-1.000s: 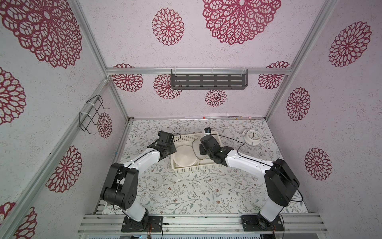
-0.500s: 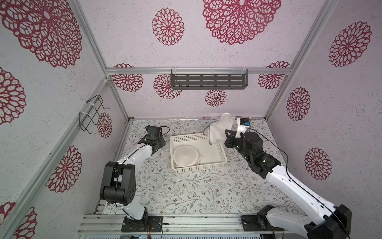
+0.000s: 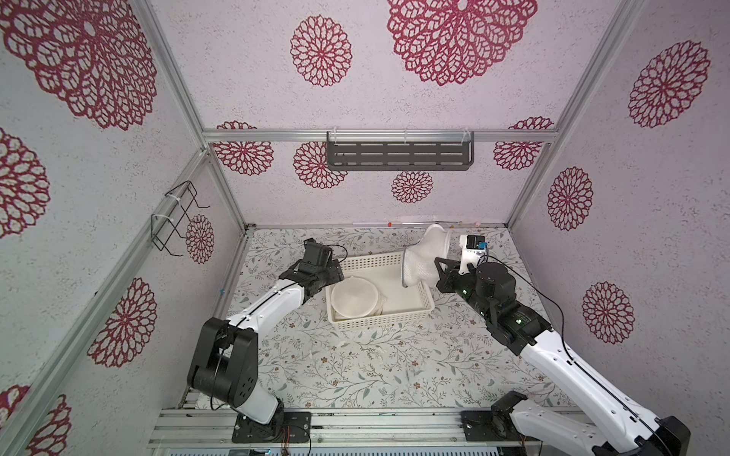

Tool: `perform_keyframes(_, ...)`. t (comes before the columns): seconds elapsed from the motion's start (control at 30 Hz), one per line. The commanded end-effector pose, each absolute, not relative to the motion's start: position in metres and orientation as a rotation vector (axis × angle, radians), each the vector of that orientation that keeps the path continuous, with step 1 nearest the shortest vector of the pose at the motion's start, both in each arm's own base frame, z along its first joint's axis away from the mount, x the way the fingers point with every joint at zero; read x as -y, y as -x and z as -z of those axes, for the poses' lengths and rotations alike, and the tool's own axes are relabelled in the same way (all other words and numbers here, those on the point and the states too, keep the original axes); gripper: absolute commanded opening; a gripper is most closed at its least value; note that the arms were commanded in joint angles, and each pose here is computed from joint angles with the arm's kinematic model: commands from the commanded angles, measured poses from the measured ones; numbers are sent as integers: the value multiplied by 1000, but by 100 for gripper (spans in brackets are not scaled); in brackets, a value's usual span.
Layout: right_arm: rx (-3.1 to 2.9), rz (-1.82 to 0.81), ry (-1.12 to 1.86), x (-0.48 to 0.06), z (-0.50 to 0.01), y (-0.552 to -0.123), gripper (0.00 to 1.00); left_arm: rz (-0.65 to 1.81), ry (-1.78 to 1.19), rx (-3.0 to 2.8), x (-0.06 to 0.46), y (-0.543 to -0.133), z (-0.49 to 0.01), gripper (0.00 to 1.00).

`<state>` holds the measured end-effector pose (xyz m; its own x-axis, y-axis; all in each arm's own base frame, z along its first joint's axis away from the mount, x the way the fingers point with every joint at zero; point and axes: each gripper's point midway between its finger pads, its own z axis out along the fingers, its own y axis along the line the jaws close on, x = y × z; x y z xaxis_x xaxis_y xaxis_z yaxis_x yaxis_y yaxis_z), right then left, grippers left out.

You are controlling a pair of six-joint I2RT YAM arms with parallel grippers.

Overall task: Turn the laundry bag inside out
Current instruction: Move the bin to the center of the board, then turn over the laundry bag.

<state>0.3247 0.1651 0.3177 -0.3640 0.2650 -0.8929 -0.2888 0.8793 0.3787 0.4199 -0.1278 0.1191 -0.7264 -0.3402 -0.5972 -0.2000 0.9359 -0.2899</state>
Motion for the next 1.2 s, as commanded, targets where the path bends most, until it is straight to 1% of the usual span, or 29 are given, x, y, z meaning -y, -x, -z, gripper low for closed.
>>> perform_keyframes(0.0, -1792, -642, 1, -166, -338, -322, 0, 187, 420, -2459, 125, -422, -93, 71)
perform_keyframes(0.13, -1793, -640, -1, -165, -337, -320, 0, 160, 419, -2488, 127, -428, -77, 60)
perform_keyframes(0.17, -1793, -638, -1, -164, -337, -319, 0, 145, 417, -2488, 126, -430, -75, 54)
perform_keyframes(0.3, -1803, -626, 4, -164, -333, -320, 0, 81, 432, -2465, 114, -434, -77, 26)
perform_keyframes(0.4, -1812, -622, 13, -165, -329, -321, 0, 41, 472, -2438, 94, -437, -83, 13)
perform_keyframes(0.53, -1812, -649, 53, -174, -329, -322, 0, -7, 509, -2426, 63, -443, -84, 6)
perform_keyframes(0.63, -1808, -676, 101, -181, -333, -320, 0, -49, 530, -2419, 41, -447, -84, 3)
perform_keyframes(0.73, -1808, -701, 155, -188, -336, -317, 0, -72, 533, -2414, 28, -452, -86, 6)
perform_keyframes(0.8, -1814, -723, 198, -195, -335, -314, 0, -86, 523, -2411, 23, -455, -87, 12)
perform_keyframes(0.83, -1814, -731, 213, -197, -336, -313, 0, -90, 518, -2410, 22, -456, -88, 18)
perform_keyframes(0.87, -1821, -744, 232, -199, -334, -311, 0, -95, 511, -2405, 21, -456, -91, 27)
perform_keyframes(0.93, -1831, -767, 264, -204, -332, -308, 0, -84, 488, -2389, 22, -455, -101, 38)
perform_keyframes(1.0, -1851, -779, 286, -207, -327, -305, 0, -75, 456, -2342, 27, -453, -122, 51)
perform_keyframes(1.17, -1875, -798, 326, -209, -321, -296, 0, -59, 272, -2153, 61, -439, -199, 72)
